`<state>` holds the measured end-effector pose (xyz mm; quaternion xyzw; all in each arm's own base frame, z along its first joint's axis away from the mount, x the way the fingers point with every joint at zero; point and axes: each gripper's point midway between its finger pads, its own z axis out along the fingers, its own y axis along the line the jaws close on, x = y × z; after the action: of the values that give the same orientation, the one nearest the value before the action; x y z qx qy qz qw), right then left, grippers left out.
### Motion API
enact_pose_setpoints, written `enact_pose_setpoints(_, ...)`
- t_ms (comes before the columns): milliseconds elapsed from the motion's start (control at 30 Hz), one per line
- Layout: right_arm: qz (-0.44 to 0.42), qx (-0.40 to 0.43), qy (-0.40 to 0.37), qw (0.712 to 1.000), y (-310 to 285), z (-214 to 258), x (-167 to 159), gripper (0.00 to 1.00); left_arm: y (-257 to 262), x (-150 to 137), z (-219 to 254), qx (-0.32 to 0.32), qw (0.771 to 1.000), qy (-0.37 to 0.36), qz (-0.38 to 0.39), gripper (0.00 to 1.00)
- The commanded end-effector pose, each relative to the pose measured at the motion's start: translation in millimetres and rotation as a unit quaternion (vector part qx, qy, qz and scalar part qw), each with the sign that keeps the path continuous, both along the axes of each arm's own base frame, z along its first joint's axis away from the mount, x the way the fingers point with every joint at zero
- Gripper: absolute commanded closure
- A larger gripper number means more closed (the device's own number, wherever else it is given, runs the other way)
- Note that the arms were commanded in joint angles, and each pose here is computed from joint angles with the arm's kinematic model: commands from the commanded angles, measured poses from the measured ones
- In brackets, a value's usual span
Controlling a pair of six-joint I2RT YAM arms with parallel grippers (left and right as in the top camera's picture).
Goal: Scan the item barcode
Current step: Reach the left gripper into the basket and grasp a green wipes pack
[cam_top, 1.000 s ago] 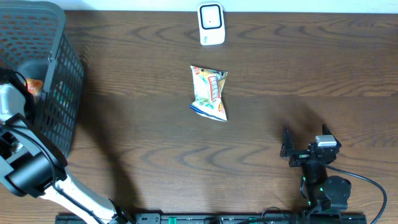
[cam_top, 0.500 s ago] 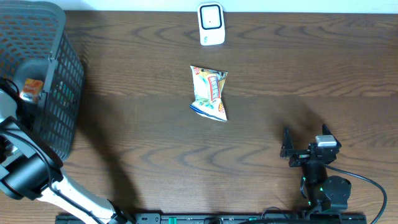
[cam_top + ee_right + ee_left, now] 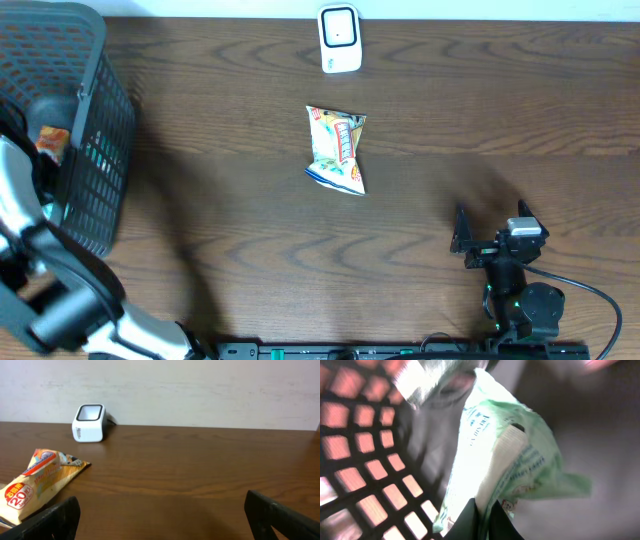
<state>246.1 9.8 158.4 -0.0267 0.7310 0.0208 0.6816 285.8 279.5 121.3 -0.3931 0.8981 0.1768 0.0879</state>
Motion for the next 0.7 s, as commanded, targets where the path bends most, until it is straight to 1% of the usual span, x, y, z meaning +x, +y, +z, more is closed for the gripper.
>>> enact_pose_setpoints(0, -0.003, -0.006, 0.000, 1.000, -1.2, -0.8, -0.1, 0.01, -32.8, 32.4, 51.8, -0.024, 0.991, -0.129, -0.041, 0.93)
enact_pose_setpoints(67, -0.003, -0.006, 0.000, 1.000, -1.2, -0.8, -0.1, 0.01, -51.4, 52.6, 83.1, -0.034, 0.975, -0.205, -0.077, 0.93)
enact_pose_setpoints(133, -0.003, -0.006, 0.000, 1.000, -1.2, -0.8, -0.1, 0.01, -68.0, 69.7, 117.6, -0.037, 0.953, -0.279, -0.111, 0.93)
enact_pose_setpoints(167, -0.003, -0.006, 0.000, 1.000, -1.2, -0.8, -0.1, 0.01, -73.8, 74.8, 135.0, -0.036, 0.943, -0.312, -0.111, 0.93)
enact_pose_setpoints(267, -0.003, -0.006, 0.000, 1.000, -1.2, -0.8, -0.1, 0.01, -81.5, 77.8, 182.6, -0.026, 0.913, -0.401, -0.070, 0.93)
enact_pose_setpoints(367, -0.003, -0.006, 0.000, 1.000, -1.2, -0.8, -0.1, 0.01, -93.9, 75.9, 225.5, -0.036, 0.876, -0.478, -0.045, 0.93)
enact_pose_setpoints(400, -0.003, -0.006, 0.000, 1.000, -1.2, -0.8, -0.1, 0.01, -98.3, 74.3, 237.7, -0.039, 0.865, -0.498, -0.044, 0.93)
enact_pose_setpoints(467, -0.003, -0.006, 0.000, 1.000, -1.2, -0.8, -0.1, 0.01, -102.8, 68.9, 254.2, -0.033, 0.853, -0.519, -0.044, 0.92)
enact_pose_setpoints(533, -0.003, -0.006, 0.000, 1.000, -1.2, -0.8, -0.1, 0.01, -102.5, 64.4, 260.0, -0.022, 0.851, -0.523, -0.045, 0.93)
enact_pose_setpoints(567, -0.003, -0.006, 0.000, 1.000, -1.2, -0.8, -0.1, 0.01, -101.7, 63.2, 258.6, -0.014, 0.855, -0.516, -0.051, 0.91)
enact_pose_setpoints(600, -0.003, -0.006, 0.000, 1.000, -1.2, -0.8, -0.1, 0.01, -100.9, 62.4, 255.4, -0.007, 0.860, -0.506, -0.059, 0.75)
enact_pose_setpoints(633, -0.003, -0.006, 0.000, 1.000, -1.2, -0.8, -0.1, 0.01, -98.3, 61.4, 249.1, 0.001, 0.869, -0.492, -0.063, 0.56)
enact_pose_setpoints(667, -0.003, -0.006, 0.000, 1.000, -1.2, -0.8, -0.1, 0.01, -94.8, 60.0, 241.2, 0.006, 0.878, -0.475, -0.061, 0.42)
